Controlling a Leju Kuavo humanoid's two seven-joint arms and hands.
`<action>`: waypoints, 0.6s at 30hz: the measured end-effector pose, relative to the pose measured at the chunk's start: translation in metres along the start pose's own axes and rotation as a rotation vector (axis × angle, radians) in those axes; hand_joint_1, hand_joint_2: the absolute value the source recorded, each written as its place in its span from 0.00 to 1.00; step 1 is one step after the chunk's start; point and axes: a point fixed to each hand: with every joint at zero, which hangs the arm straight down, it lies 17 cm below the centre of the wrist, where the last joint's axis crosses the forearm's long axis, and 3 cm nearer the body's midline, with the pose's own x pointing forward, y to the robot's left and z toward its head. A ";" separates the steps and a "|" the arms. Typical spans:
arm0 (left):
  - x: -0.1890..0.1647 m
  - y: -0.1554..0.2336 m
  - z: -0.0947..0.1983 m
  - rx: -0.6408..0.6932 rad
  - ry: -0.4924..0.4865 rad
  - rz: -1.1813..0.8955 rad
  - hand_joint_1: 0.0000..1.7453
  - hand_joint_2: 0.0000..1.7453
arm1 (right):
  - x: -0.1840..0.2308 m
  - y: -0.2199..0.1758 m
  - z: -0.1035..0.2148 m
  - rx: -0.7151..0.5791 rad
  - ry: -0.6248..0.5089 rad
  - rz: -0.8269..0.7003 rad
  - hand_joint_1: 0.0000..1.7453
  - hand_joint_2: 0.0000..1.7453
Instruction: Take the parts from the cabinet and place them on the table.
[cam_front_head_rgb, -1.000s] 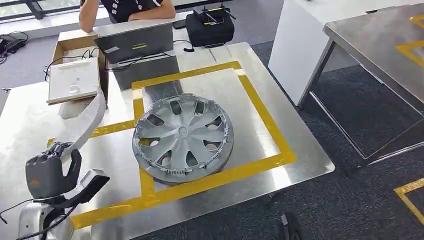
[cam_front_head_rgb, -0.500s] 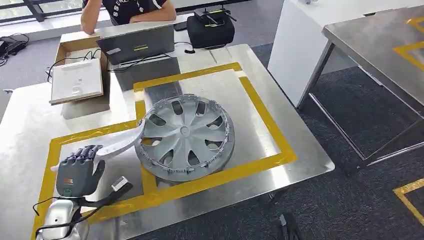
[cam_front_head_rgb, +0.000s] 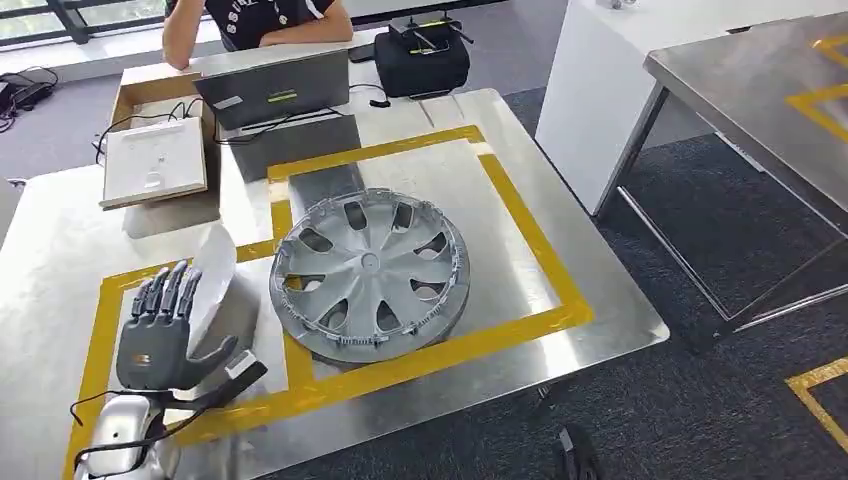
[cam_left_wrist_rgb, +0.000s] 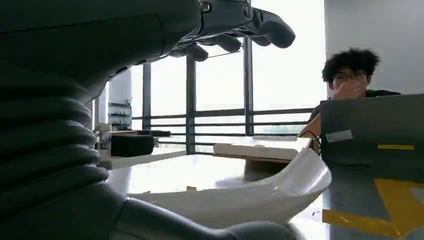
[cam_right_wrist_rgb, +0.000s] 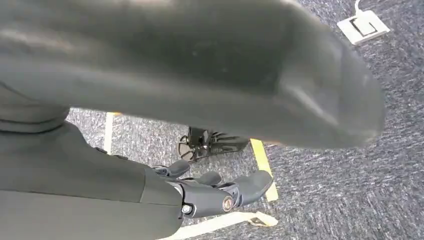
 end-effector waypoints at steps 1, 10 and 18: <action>0.001 0.000 0.000 -0.002 -0.001 0.016 0.00 0.00 | 0.000 0.000 0.000 0.000 0.000 0.000 0.00 0.00; 0.010 -0.002 0.002 -0.030 -0.013 0.157 0.00 0.00 | -0.002 0.006 0.001 0.022 0.004 0.004 0.00 0.00; 0.015 0.020 0.003 0.059 -0.030 0.079 0.00 0.00 | -0.002 0.009 0.001 0.025 0.004 -0.002 0.00 0.00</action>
